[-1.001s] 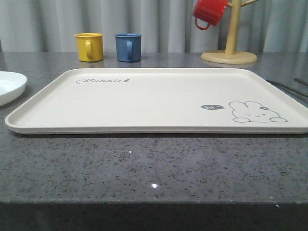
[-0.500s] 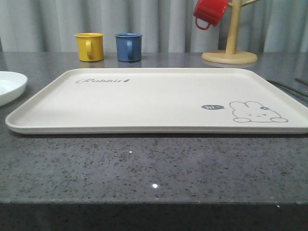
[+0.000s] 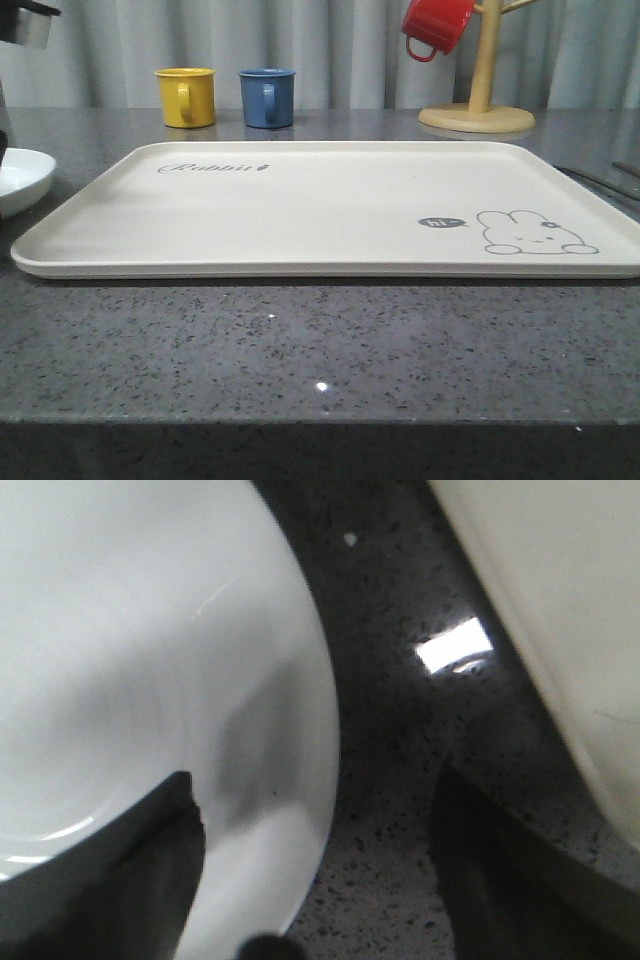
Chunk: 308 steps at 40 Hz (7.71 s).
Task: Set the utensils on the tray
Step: 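Grasp the white plate rim with the left gripper and lift it, then lower the white plate onto the tray and open the left gripper, then withdraw the left gripper away from the tray, then reach the right gripper down and grasp the fork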
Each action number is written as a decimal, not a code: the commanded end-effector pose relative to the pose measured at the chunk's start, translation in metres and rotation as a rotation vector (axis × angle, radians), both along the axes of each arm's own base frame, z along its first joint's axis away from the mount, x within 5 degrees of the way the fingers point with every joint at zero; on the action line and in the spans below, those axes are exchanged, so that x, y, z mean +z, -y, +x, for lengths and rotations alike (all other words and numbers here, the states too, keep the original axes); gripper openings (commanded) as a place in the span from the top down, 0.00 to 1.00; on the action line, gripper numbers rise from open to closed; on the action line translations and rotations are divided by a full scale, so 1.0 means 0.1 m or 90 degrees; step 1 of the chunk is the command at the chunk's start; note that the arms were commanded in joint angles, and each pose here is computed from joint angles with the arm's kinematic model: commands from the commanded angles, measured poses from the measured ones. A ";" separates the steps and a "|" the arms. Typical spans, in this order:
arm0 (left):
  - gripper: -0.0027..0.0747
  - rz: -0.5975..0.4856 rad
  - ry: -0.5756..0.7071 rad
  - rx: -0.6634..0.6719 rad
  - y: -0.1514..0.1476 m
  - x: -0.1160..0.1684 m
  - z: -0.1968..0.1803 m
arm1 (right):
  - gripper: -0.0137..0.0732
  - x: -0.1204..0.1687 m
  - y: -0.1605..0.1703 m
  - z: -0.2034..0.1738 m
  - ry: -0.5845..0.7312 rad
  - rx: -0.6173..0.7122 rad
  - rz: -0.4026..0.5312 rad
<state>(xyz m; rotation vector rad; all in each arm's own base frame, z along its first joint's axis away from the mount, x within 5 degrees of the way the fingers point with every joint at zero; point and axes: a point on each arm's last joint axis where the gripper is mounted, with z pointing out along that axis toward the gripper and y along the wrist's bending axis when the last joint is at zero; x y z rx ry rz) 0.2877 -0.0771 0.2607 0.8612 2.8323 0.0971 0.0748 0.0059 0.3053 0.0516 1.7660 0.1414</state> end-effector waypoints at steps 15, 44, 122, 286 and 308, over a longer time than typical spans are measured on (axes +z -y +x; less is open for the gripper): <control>0.99 -0.003 0.044 -0.007 0.01 0.20 0.02 | 0.14 0.18 0.01 0.01 0.064 -0.009 0.000; 0.99 -0.072 0.186 -0.284 1.57 0.93 -0.26 | 0.14 0.18 0.01 0.01 0.064 -0.009 0.000; 0.99 -0.280 0.554 0.130 -0.39 0.97 -1.14 | 0.14 0.18 0.01 0.01 0.064 -0.009 0.000; 0.99 -0.401 0.873 0.105 -0.67 0.40 -2.46 | 0.87 -0.09 -0.10 2.55 -0.527 0.054 -0.109; 0.99 -0.401 0.873 0.105 -0.67 0.40 -2.46 | 0.87 0.45 -1.11 2.33 -0.502 0.119 -0.018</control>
